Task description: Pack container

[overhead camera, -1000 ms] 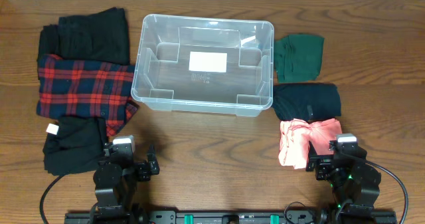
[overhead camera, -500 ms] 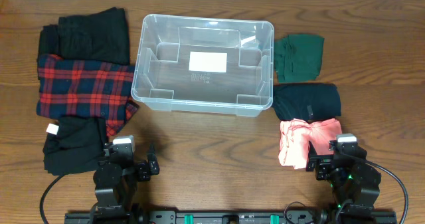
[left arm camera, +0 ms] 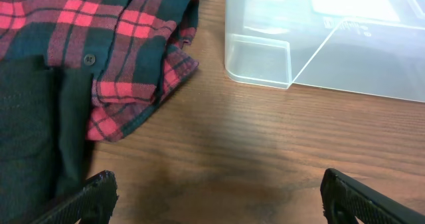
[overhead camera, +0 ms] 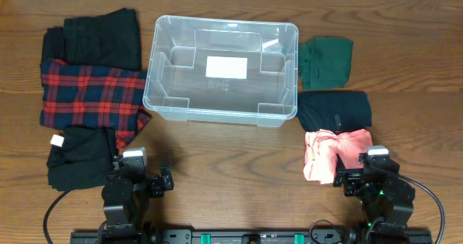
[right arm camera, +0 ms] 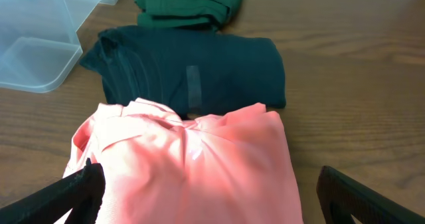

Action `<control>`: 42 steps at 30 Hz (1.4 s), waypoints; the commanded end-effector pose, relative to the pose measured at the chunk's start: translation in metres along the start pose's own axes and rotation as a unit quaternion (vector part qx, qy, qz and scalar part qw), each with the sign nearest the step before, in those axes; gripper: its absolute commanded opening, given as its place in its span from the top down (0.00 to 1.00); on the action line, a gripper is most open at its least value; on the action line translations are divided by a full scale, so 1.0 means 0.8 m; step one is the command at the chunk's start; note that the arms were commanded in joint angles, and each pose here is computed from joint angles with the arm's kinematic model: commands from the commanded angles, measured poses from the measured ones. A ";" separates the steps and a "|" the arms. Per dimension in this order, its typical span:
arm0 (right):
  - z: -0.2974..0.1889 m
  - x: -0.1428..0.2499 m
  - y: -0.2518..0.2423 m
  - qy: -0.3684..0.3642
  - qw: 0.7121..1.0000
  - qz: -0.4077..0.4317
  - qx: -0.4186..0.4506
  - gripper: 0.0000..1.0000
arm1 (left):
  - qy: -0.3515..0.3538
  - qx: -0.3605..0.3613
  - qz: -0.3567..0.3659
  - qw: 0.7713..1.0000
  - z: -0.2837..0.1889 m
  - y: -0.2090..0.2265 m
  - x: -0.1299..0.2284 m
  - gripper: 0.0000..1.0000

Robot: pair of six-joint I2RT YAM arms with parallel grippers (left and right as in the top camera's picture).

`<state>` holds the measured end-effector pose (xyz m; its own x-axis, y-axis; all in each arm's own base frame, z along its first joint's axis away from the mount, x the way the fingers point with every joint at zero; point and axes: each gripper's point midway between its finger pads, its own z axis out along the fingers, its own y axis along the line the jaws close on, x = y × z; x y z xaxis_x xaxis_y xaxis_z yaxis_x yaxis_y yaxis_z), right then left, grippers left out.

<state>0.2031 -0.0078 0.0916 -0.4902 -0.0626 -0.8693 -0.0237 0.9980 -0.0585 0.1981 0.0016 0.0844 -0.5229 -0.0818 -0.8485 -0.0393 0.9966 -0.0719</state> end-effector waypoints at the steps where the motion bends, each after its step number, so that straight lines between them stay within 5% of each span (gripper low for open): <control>1: 0.000 0.001 -0.003 -0.001 1.000 -0.005 0.005 0.01 | -0.001 -0.022 0.011 1.000 0.002 0.010 0.002 0.02; 26: 0.000 0.001 -0.003 -0.001 1.000 -0.005 0.005 0.01 | -0.032 0.014 -0.033 0.999 -0.008 -0.006 -0.026 0.02; 33: 0.000 0.001 -0.003 -0.001 1.000 -0.005 0.005 0.01 | -0.086 0.007 -0.082 0.993 -0.052 -0.007 -0.123 0.02; 42: 0.000 0.001 -0.003 -0.001 1.000 -0.005 0.005 0.01 | -0.037 -0.012 -0.093 0.995 -0.052 -0.009 -0.258 0.02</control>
<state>0.2032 -0.0079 0.0918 -0.4893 -0.0627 -0.8699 -0.0233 0.9980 -0.0589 0.2508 0.0079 0.2522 -0.4467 -0.2461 -0.8602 -0.1321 0.9690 -0.2086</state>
